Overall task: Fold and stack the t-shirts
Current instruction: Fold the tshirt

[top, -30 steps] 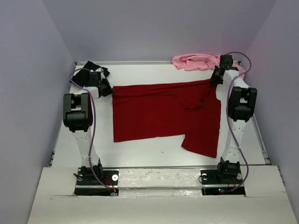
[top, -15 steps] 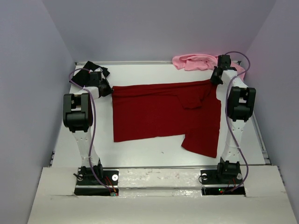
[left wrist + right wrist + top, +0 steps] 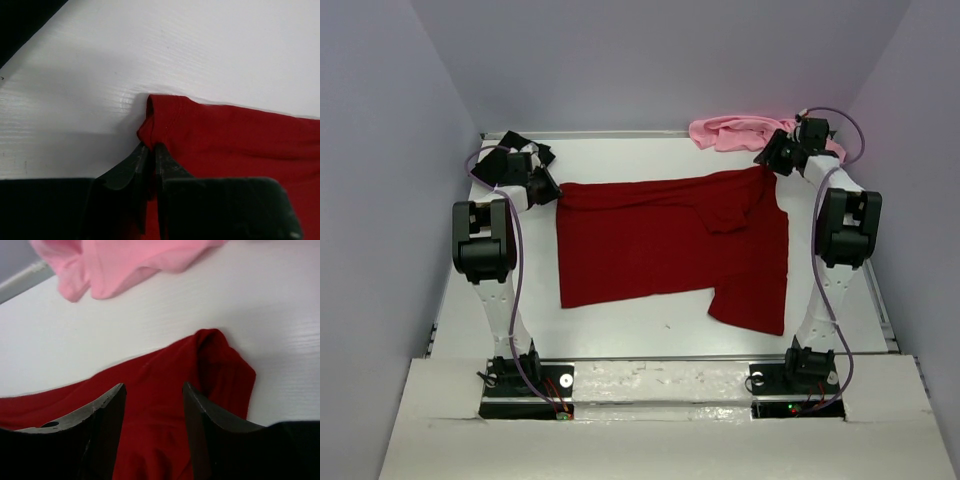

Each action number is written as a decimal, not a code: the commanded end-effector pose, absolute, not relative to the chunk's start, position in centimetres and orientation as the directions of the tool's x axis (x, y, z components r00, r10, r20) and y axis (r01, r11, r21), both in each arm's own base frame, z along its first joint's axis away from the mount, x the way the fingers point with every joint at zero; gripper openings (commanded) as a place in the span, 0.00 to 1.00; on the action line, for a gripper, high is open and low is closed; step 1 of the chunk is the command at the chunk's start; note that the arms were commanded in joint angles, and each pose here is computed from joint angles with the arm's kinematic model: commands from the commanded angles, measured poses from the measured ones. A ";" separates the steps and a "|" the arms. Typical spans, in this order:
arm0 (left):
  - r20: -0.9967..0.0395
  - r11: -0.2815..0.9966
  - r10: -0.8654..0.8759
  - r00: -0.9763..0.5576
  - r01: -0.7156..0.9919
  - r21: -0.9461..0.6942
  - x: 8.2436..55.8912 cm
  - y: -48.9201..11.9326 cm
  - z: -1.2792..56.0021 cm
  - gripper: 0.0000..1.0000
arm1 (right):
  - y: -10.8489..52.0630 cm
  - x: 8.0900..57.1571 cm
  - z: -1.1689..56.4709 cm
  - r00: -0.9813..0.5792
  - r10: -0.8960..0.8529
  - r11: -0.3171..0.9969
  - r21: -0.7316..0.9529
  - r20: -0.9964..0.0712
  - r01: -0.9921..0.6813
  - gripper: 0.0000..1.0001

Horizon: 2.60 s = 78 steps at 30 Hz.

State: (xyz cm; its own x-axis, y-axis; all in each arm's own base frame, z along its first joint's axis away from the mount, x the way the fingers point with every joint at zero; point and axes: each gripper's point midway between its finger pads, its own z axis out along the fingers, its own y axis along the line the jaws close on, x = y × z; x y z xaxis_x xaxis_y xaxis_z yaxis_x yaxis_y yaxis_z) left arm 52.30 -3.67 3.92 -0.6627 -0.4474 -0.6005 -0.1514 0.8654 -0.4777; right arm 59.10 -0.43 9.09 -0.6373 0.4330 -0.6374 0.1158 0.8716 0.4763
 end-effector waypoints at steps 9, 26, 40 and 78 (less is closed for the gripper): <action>-0.646 0.865 -0.426 -0.634 -0.077 -0.496 53.3 -4.3 6.5 0.20 | 2.6 55.7 15.9 -0.603 0.495 0.795 0.606 -0.626 0.023 0.54; -0.648 0.867 -0.429 -0.630 -0.087 -0.490 53.1 -4.1 6.6 0.20 | 4.0 50.5 14.9 -0.538 0.670 0.633 0.773 -0.511 0.054 0.51; -0.652 0.869 -0.427 -0.627 -0.086 -0.487 53.2 -4.1 6.7 0.20 | 2.8 49.3 9.9 -0.556 0.670 0.671 0.722 -0.492 0.168 0.51; -0.651 0.872 -0.425 -0.629 -0.091 -0.482 53.1 -4.0 6.7 0.20 | 2.1 48.3 4.7 -0.580 0.670 0.691 0.677 -0.464 0.256 0.00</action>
State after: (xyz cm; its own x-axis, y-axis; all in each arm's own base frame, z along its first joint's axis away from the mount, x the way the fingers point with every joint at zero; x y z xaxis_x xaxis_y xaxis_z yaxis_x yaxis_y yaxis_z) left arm 52.37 -4.00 4.10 -0.6641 -0.4420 -0.6030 -0.1340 0.8638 -0.4856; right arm 47.47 3.12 3.37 -0.6155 0.6808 -0.3970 0.2880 0.6632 0.6908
